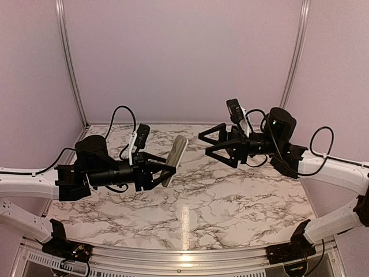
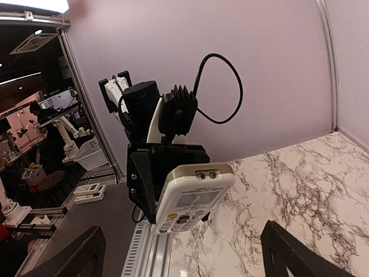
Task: Load the batteries into the remote control
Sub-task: Pass from the left arm to the right
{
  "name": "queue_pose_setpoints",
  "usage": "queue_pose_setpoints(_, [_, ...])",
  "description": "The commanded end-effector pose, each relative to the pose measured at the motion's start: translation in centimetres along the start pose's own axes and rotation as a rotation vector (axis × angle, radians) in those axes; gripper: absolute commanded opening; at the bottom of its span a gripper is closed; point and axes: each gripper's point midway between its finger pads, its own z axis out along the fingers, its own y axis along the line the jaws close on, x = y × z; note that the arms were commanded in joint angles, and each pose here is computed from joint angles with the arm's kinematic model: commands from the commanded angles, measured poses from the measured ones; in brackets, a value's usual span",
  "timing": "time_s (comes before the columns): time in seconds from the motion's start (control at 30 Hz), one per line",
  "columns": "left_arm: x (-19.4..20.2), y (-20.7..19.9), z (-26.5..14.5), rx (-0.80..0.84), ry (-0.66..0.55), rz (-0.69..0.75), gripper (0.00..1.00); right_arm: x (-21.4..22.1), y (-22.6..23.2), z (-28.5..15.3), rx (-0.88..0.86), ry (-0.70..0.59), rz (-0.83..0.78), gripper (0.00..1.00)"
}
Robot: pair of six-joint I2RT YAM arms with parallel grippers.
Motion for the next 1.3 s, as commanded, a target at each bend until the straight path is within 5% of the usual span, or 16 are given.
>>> queue_pose_setpoints(0.0, [-2.3,-2.2,-1.2,0.104,-0.110,0.020,0.29,-1.5,1.4,1.9,-0.094,-0.013,0.007,0.91])
queue_pose_setpoints(0.47, [-2.1,-2.5,-2.0,0.126,-0.144,0.034,0.29,-0.7,2.2,7.3,-0.200,0.017,0.080,0.81])
queue_pose_setpoints(0.8, [-1.6,-2.4,-2.1,0.123,-0.144,0.036,0.28,-1.2,2.4,7.9,-0.260,-0.009,0.123,0.58])
queue_pose_setpoints(1.1, [-1.1,-1.7,-2.0,0.089,-0.125,0.035,0.28,-1.1,2.3,8.1,-0.273,0.002,0.145,0.26])
queue_pose_setpoints(1.13, [-1.1,-1.6,-2.0,0.084,-0.125,0.035,0.30,-1.0,2.4,8.1,-0.277,0.005,0.148,0.23])
queue_pose_setpoints(1.27, [-1.2,-1.2,-2.3,0.062,-0.128,0.021,0.62,-0.9,2.4,8.1,-0.269,0.017,0.148,0.18])
